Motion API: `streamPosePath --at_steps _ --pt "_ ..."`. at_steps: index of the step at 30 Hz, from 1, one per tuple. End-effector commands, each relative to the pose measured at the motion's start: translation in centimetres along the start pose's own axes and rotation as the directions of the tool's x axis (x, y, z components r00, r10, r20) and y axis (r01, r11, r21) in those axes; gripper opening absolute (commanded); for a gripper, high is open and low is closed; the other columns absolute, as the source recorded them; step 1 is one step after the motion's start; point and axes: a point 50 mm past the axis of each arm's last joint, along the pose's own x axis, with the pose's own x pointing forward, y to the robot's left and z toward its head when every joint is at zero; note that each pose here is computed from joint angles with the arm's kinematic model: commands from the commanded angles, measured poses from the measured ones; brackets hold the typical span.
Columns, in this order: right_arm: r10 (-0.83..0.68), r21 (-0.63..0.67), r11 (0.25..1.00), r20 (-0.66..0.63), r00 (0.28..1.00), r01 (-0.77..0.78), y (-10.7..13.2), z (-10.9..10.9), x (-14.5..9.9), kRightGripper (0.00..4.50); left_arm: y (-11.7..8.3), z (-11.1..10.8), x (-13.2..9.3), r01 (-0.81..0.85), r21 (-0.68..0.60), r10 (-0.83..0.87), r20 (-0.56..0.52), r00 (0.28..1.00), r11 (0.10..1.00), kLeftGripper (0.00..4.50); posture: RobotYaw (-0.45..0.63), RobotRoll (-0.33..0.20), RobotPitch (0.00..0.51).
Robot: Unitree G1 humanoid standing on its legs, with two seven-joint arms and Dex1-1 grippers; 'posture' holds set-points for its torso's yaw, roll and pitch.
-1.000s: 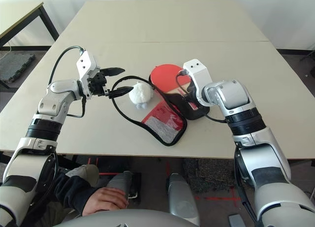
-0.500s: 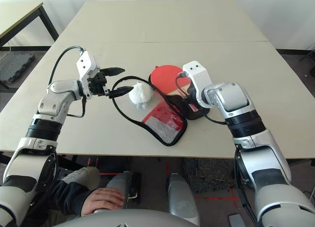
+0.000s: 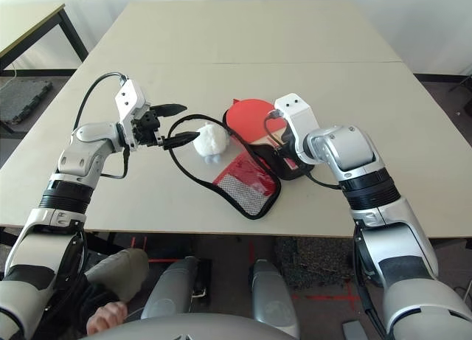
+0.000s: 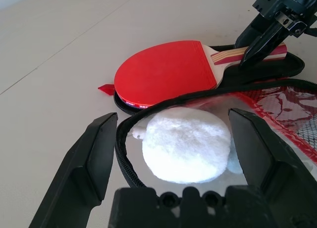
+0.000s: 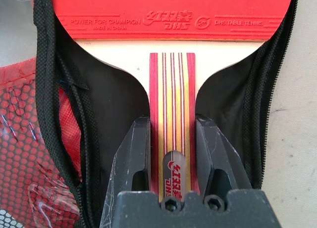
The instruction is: Store the ping-pong paddle in its case and zip it.
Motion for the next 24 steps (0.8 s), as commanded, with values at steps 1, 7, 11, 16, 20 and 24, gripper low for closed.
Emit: streamPosePath --at_steps 1,7,11,16,20,24 --pt "0.018 0.002 1.0 -0.042 0.999 -0.018 0.2 -0.9 0.4 1.08 -0.1 0.0 0.0 0.005 0.008 -0.005 -0.012 1.0 1.0 4.5 0.08 0.0 0.089" --pt "0.031 0.0 1.0 -0.055 0.998 -0.031 0.4 -1.2 0.3 2.86 -0.2 0.1 0.1 0.006 0.007 -0.006 -0.012 1.0 1.0 4.5 0.08 0.0 0.088" --pt "0.024 -0.003 1.0 -0.046 0.999 -0.024 0.3 -1.1 0.3 2.38 -0.1 0.1 0.0 0.005 0.009 -0.005 -0.013 1.0 1.0 4.5 0.07 0.0 0.087" --pt "0.043 -0.015 0.999 0.016 0.999 -0.043 0.4 -0.6 0.3 3.23 -0.1 0.1 0.0 0.006 0.01 -0.006 -0.015 1.0 1.0 4.5 0.07 0.0 0.088" --pt "0.113 -0.056 0.993 0.199 0.973 -0.104 0.1 0.8 -1.1 4.45 0.1 0.1 -0.4 -0.002 0.015 0.003 -0.026 1.0 1.0 4.5 0.07 0.0 0.09" --pt "0.164 -0.108 0.985 0.298 0.94 -0.138 -1.0 1.4 -3.0 4.45 1.0 0.4 -1.5 -0.031 0.028 0.032 -0.043 0.999 0.999 4.5 0.07 0.0 0.092"
